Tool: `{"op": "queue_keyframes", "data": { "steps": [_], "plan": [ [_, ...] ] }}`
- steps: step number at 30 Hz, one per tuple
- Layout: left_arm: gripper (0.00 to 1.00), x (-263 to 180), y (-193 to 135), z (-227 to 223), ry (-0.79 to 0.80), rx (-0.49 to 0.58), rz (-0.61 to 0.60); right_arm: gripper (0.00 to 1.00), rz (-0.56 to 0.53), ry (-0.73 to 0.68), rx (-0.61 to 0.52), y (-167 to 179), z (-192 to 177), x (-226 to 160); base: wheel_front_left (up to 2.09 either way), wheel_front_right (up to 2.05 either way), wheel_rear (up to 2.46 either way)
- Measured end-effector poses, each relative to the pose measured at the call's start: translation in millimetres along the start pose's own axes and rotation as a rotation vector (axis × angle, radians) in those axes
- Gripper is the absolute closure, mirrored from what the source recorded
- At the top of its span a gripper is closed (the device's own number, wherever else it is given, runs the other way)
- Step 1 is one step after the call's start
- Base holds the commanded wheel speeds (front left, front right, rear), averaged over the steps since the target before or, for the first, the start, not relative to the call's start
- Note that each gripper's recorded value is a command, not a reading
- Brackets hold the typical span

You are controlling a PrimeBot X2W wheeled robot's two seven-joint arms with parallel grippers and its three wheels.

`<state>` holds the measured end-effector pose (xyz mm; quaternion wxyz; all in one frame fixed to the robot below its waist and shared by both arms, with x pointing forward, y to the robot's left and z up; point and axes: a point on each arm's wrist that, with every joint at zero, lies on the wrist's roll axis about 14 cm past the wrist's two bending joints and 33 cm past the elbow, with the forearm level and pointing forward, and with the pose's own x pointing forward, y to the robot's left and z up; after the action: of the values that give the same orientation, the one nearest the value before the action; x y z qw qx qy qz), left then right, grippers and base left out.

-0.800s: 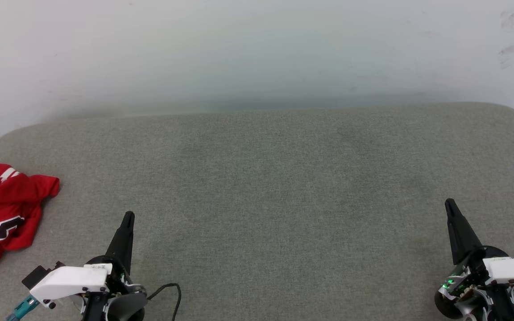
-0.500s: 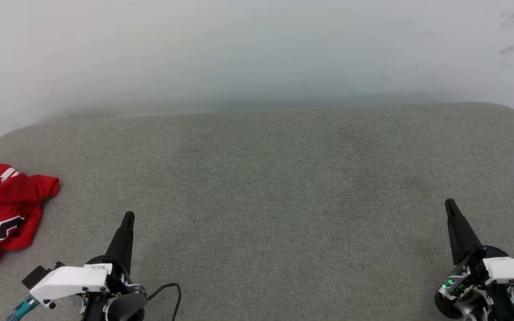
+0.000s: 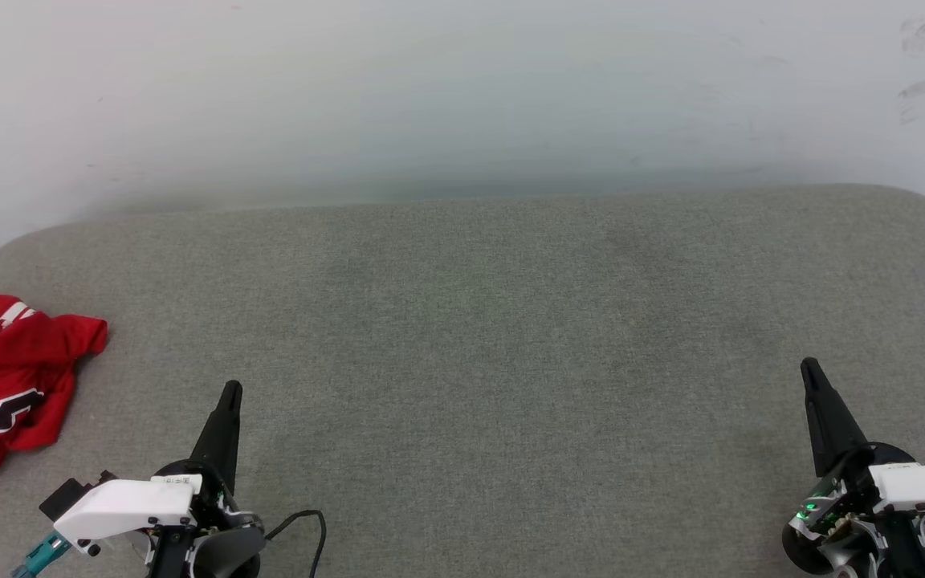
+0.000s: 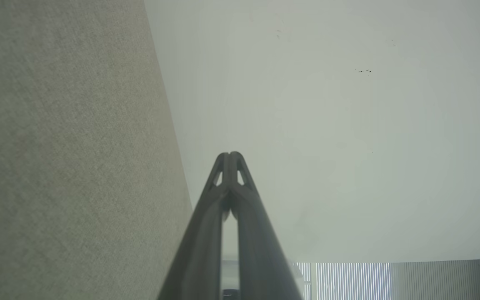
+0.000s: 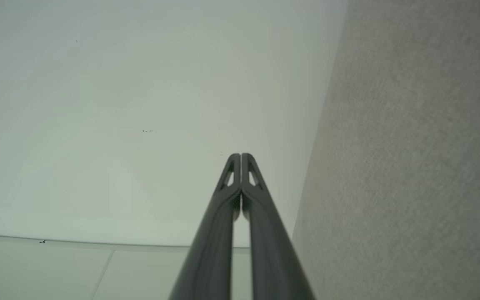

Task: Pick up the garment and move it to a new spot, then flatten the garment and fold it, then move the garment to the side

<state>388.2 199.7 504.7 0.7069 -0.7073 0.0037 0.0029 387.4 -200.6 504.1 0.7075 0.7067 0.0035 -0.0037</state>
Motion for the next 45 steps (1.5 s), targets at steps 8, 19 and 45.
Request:
{"op": "queue_keyframes", "data": {
  "steps": [8, 19, 45],
  "plan": [
    [1.00, 0.0, 0.0, 0.1, 0.000, 0.000, 0.000, 1.00, 0.000, 0.000, 0.000, 0.0, 0.0, 0.0, 0.00, 0.00, 0.00],
    [1.00, 0.0, 0.0, 0.0, 0.000, 0.000, 0.000, 1.00, 0.000, 0.000, 0.000, 0.0, 0.0, 0.0, 0.00, 0.00, 0.00],
    [0.00, -10.1, 11.9, 10.2, -0.061, 0.137, 0.048, 0.00, -0.061, -0.075, -0.149, -17.8, 16.2, -13.5, 0.00, 0.00, 0.00]
  ]
}}
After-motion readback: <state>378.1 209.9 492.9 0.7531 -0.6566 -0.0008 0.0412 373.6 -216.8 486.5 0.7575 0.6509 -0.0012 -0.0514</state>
